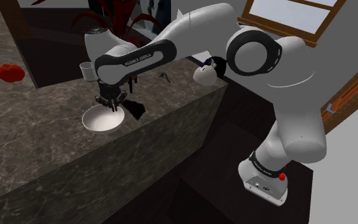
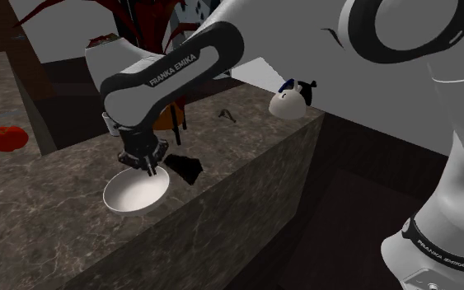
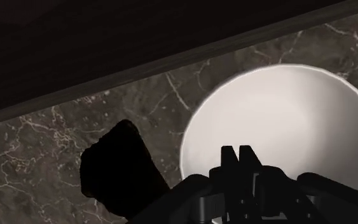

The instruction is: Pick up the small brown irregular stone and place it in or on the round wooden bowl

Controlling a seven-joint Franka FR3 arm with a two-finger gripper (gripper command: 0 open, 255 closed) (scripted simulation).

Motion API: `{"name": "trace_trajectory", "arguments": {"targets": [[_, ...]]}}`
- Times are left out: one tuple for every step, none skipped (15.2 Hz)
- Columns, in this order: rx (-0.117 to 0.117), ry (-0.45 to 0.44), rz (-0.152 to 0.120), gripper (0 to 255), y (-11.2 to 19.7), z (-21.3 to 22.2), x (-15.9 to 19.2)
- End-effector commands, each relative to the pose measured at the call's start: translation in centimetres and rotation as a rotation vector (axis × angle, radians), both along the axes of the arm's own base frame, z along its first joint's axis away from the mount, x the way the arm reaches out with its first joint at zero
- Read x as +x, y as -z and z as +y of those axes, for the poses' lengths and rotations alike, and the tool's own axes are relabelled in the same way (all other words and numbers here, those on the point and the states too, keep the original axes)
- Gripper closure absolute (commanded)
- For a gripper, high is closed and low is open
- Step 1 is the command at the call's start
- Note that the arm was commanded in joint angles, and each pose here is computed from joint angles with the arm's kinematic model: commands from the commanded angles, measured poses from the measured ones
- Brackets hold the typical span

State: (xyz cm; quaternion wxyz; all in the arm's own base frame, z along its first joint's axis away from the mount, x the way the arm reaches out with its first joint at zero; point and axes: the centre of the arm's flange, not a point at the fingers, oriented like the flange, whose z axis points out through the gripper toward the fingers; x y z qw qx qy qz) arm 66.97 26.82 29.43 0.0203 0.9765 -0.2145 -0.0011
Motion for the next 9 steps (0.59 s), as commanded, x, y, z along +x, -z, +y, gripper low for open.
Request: {"name": "trace_trajectory", "arguments": {"targets": [[0.0, 0.001, 0.0, 255, -0.3, 2.9, 0.7], [0.0, 0.001, 0.0, 255, -0.2, 4.0, 1.0], [0.0, 0.0, 0.0, 255, -0.4, 2.6, 0.7], [0.0, 0.0, 0.0, 0, -0.4, 2.6, 0.7], [0.029, 0.04, -0.068, 0, 0.0, 0.9, -0.5], [0.058, 0.079, -0.136, 0, 0.6, -0.7, -1.7], [0.087, 0.119, -0.204, 0, 1.3, -2.3, -3.0], [0.116, 0.159, -0.272, 0, 2.1, -3.8, -4.2], [0.145, 0.198, -0.34, 0, 3.0, -5.2, -5.5]]}}
